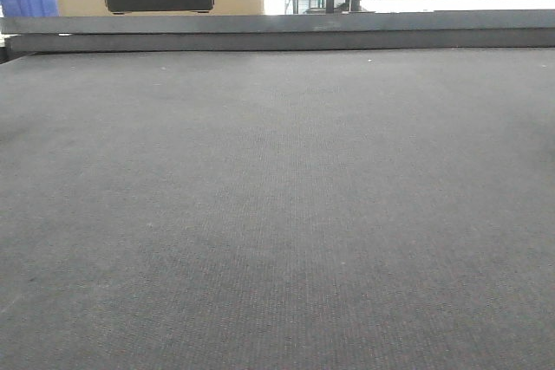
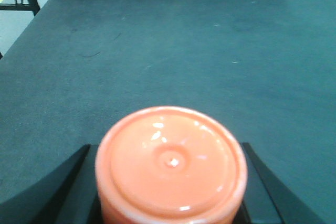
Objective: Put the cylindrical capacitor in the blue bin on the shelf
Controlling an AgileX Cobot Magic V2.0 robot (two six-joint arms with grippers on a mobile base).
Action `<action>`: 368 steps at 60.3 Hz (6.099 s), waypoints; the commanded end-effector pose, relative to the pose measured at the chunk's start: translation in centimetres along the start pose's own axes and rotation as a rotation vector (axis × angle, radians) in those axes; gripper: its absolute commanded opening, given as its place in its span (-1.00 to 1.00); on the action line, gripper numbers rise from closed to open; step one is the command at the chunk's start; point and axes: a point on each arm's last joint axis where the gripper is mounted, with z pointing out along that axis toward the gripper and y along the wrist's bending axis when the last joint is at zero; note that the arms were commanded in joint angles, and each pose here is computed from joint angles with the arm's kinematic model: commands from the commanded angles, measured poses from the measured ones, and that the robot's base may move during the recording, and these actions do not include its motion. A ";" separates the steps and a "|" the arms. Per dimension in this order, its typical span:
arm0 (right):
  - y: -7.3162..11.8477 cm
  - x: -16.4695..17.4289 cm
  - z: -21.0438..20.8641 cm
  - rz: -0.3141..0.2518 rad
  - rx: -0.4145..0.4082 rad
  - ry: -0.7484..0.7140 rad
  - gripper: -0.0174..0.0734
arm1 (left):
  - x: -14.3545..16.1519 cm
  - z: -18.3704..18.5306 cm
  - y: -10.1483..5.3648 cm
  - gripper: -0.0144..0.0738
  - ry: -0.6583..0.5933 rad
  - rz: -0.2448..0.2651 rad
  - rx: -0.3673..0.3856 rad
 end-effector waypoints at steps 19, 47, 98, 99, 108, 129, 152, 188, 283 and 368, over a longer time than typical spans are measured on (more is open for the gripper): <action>0.7 1.4 -0.8 0.085 -0.068 0.236 -0.97 | -3.7 -10.0 -0.7 -0.92 0.056 -0.055 0.032; 1.5 -2.5 -10.1 -0.016 -0.148 0.020 -0.97 | -3.1 -18.3 -0.2 -0.92 0.054 -0.053 0.029; 1.1 -2.0 -16.1 -0.053 -0.124 -0.148 -0.97 | -3.0 -20.2 -0.1 -0.92 0.015 -0.048 0.028; 1.1 -2.0 -16.1 -0.053 -0.124 -0.148 -0.97 | -3.0 -20.2 -0.1 -0.92 0.015 -0.048 0.028; 1.1 -2.0 -16.1 -0.053 -0.124 -0.148 -0.97 | -3.0 -20.2 -0.1 -0.92 0.015 -0.048 0.028; 1.1 -2.0 -16.1 -0.053 -0.124 -0.148 -0.97 | -3.0 -20.2 -0.1 -0.92 0.015 -0.048 0.028; 1.1 -2.0 -16.1 -0.053 -0.124 -0.148 -0.97 | -3.0 -20.2 -0.1 -0.92 0.015 -0.048 0.028; 1.1 -2.0 -16.1 -0.053 -0.124 -0.148 -0.97 | -3.0 -20.2 -0.1 -0.92 0.015 -0.048 0.028; 1.1 -2.0 -16.1 -0.053 -0.124 -0.148 -0.97 | -3.0 -20.2 -0.1 -0.92 0.015 -0.048 0.028; 1.1 -2.0 -16.1 -0.053 -0.124 -0.148 -0.97 | -3.0 -20.2 -0.1 -0.92 0.013 -0.048 0.028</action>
